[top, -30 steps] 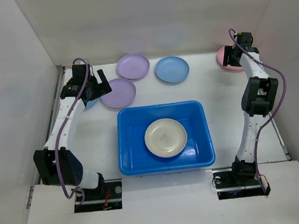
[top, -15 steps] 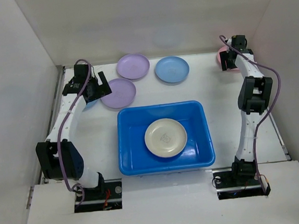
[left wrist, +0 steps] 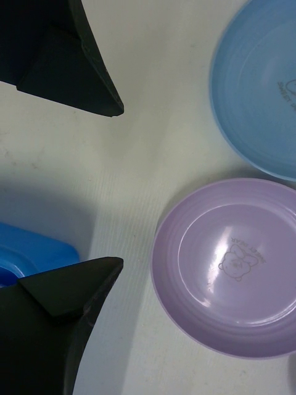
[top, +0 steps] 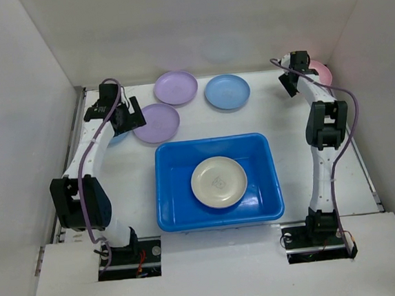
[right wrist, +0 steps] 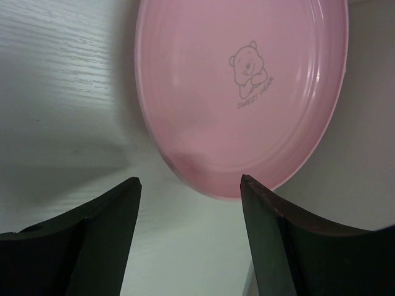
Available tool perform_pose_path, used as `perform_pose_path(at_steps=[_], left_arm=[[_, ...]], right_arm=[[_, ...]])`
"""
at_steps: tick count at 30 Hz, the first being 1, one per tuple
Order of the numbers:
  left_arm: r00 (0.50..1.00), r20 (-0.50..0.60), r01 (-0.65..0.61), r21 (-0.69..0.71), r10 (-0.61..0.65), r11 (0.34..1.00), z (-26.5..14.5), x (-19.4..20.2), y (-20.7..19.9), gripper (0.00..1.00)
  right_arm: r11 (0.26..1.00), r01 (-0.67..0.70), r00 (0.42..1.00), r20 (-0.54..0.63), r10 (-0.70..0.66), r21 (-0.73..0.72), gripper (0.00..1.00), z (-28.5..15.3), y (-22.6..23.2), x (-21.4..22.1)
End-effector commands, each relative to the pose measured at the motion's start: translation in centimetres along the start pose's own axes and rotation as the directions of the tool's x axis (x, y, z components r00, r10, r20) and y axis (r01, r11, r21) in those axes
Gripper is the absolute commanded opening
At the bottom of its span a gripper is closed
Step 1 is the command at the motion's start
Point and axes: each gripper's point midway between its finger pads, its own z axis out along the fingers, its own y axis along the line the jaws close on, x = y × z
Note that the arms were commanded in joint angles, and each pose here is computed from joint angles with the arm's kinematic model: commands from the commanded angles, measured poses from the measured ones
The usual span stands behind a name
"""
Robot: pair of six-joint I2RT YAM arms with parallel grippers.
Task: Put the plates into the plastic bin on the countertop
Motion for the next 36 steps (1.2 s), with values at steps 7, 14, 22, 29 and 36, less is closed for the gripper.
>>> perform_pose_path(at_steps=[7,14,22,29,36], left_arm=[[0.999,-0.029,-0.031,-0.048,0.030,0.998,0.2,0.1,0.9,1.00],[0.998,-0.055,-0.038,-0.060,0.035,0.997,0.7,0.6,1.0,1.00],[0.996,-0.080,-0.047,-0.069,0.042,0.997,1.1,1.3,1.2,1.00],[0.995,-0.082,-0.054,-0.065,0.048,0.996,1.2,1.8,1.1,1.00],[0.998,-0.055,-0.046,-0.050,0.043,0.998,1.3,2.2,0.7,1.00]], right_arm=[[0.970,0.143,0.988,0.036,-0.153,0.195,0.65,1.6,-4.0,-1.9],[0.964,0.207,0.977,0.020,-0.213,0.165,0.48,3.2,-2.2,-1.3],[0.977,0.195,0.980,0.027,-0.198,0.085,0.23,3.5,-0.3,-0.8],[0.991,0.130,0.990,0.060,-0.129,-0.007,0.06,2.3,1.6,-1.5],[0.991,0.087,0.992,0.098,-0.077,-0.103,0.02,0.3,4.4,-3.0]])
